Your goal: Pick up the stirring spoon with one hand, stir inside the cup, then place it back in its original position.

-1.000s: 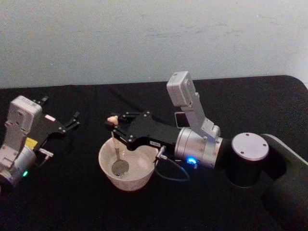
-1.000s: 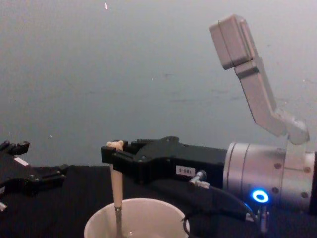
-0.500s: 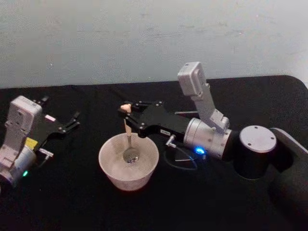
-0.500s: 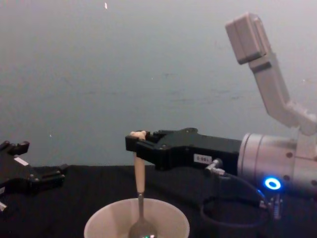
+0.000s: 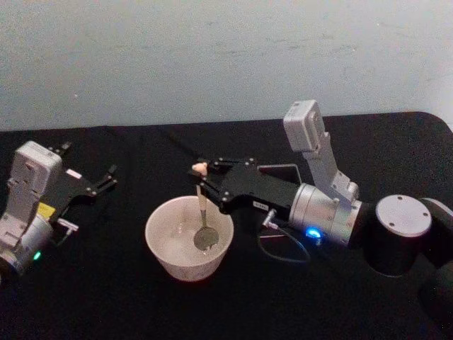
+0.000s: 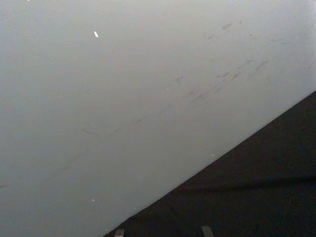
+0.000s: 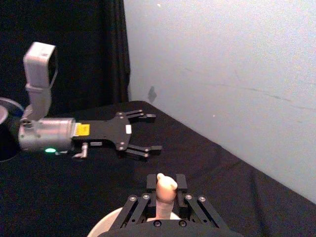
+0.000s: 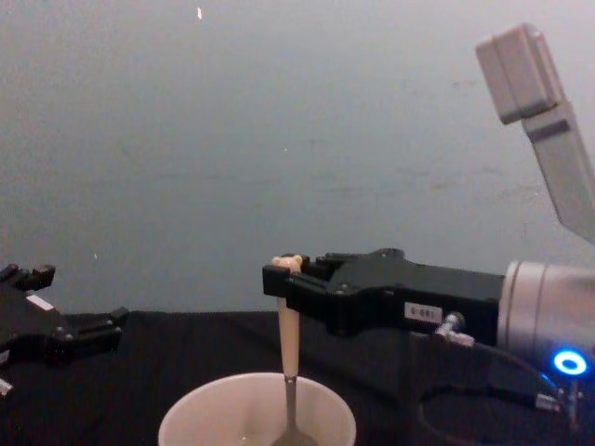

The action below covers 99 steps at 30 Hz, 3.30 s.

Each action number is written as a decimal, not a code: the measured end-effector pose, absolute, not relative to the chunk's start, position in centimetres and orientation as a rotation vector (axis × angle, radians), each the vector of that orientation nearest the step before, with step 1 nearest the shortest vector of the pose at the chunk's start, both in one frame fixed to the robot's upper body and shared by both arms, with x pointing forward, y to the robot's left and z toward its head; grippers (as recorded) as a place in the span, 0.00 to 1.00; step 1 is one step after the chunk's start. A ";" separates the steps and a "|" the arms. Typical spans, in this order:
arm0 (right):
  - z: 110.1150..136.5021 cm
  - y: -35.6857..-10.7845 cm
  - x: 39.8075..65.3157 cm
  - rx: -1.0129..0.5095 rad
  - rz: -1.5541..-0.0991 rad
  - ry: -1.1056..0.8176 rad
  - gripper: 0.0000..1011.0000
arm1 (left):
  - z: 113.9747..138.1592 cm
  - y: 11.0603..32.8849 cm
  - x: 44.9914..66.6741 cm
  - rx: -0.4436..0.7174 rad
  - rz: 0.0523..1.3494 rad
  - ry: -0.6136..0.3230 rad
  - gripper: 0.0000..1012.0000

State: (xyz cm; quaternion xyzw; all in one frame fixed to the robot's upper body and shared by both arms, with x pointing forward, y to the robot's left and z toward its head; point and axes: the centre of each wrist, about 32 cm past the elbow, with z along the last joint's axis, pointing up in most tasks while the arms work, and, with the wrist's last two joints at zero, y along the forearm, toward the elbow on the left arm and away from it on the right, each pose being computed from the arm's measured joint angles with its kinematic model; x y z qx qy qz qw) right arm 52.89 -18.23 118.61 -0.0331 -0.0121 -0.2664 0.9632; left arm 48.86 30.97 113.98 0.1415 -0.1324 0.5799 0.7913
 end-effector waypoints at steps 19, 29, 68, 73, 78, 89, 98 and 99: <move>119.8 -17.4 51.0 -0.045 -0.437 -0.025 0.21 | 114.0 31.0 48.9 0.305 1.248 -0.285 0.99; 120.1 -15.5 52.1 -0.075 -0.433 -0.009 0.21 | 114.0 31.0 48.9 0.304 1.248 -0.285 0.99; 120.2 -19.1 51.9 -0.086 -0.520 0.001 0.21 | 114.0 31.0 48.9 0.304 1.248 -0.285 0.99; 120.3 -19.1 51.1 -0.076 -0.492 0.008 0.21 | 114.0 31.0 48.9 0.305 1.248 -0.285 0.99; 120.1 -18.5 50.6 -0.079 -0.461 0.012 0.21 | 114.0 31.0 48.9 0.304 1.248 -0.285 0.99; 120.2 -16.6 51.1 -0.096 -0.443 0.013 0.21 | 114.0 31.0 48.9 0.304 1.248 -0.285 0.99; 120.4 -15.8 52.5 -0.094 -0.477 0.006 0.21 | 114.0 31.0 48.9 0.304 1.248 -0.285 0.99; 120.4 -15.8 52.5 -0.094 -0.477 0.006 0.21 | 114.0 31.0 48.9 0.304 1.248 -0.285 0.99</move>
